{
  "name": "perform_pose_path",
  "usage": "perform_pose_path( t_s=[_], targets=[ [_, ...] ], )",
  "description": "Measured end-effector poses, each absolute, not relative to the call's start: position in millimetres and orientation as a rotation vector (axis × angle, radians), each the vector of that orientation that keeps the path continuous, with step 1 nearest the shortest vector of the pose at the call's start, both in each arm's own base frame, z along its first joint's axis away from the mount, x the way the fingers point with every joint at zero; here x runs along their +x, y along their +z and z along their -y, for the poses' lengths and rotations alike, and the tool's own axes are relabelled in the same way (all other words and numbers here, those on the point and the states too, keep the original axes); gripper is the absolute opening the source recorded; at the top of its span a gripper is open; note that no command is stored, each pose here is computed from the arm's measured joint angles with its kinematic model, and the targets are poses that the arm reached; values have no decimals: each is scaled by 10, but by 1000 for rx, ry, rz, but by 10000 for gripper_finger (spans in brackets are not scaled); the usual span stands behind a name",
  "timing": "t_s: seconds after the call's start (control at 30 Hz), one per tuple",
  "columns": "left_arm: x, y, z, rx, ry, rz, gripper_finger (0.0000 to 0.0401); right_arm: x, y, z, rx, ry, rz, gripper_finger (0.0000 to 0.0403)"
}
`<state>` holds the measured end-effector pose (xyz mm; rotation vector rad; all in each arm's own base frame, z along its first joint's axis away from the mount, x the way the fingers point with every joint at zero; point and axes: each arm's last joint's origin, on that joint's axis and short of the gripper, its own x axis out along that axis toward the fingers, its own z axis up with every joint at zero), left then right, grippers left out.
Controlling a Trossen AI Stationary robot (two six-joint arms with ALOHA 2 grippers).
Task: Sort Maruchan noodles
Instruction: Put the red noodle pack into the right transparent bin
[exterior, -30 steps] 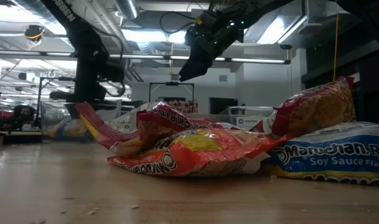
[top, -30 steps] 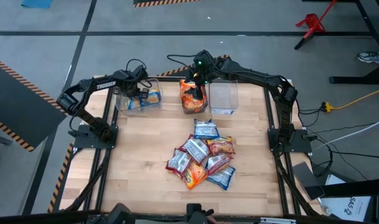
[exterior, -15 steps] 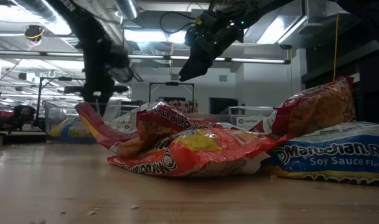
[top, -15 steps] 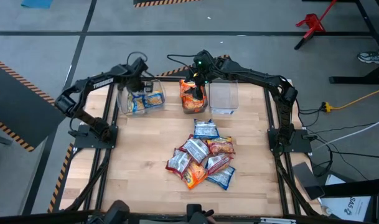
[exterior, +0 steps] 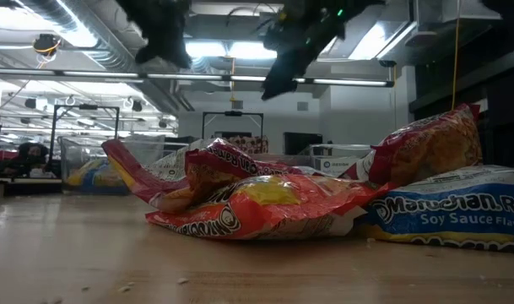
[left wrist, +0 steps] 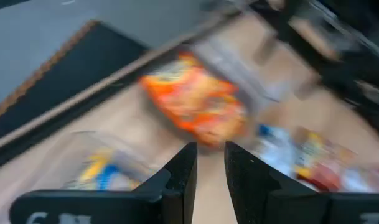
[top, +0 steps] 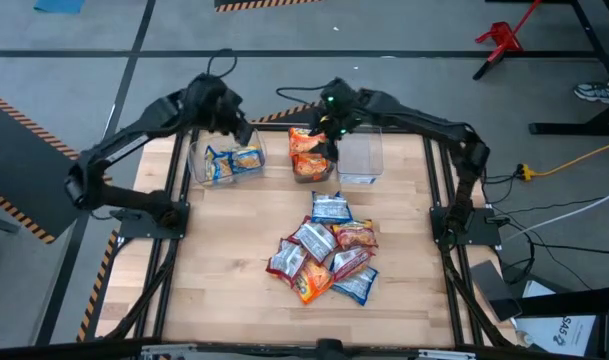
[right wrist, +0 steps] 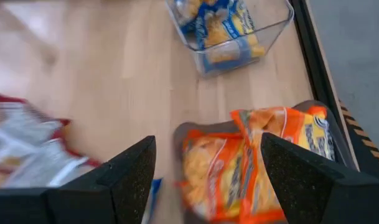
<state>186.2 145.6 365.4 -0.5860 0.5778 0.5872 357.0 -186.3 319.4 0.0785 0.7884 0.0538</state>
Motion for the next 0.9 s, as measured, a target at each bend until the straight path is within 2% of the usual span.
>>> perform_pose_path(
  t_s=[0.17,0.3,0.47,0.67,0.9],
  targets=[
    [2021,3721,-940,-515,357,-623,83,3164,3646,1632,85,64,-784,278],
    [2234,3674,-488,-469,151,-696,113,2842,3933,1456,72,48,-777,278],
    [2416,3545,77,-479,-23,-820,156,2534,4119,1302,74,-9,-813,278],
    [2486,3224,523,-456,70,-1053,196,2319,4169,1183,143,-15,-883,278],
    [2641,2549,769,-618,194,-1078,216,2266,4145,1151,169,-4,-934,278]
  ],
)
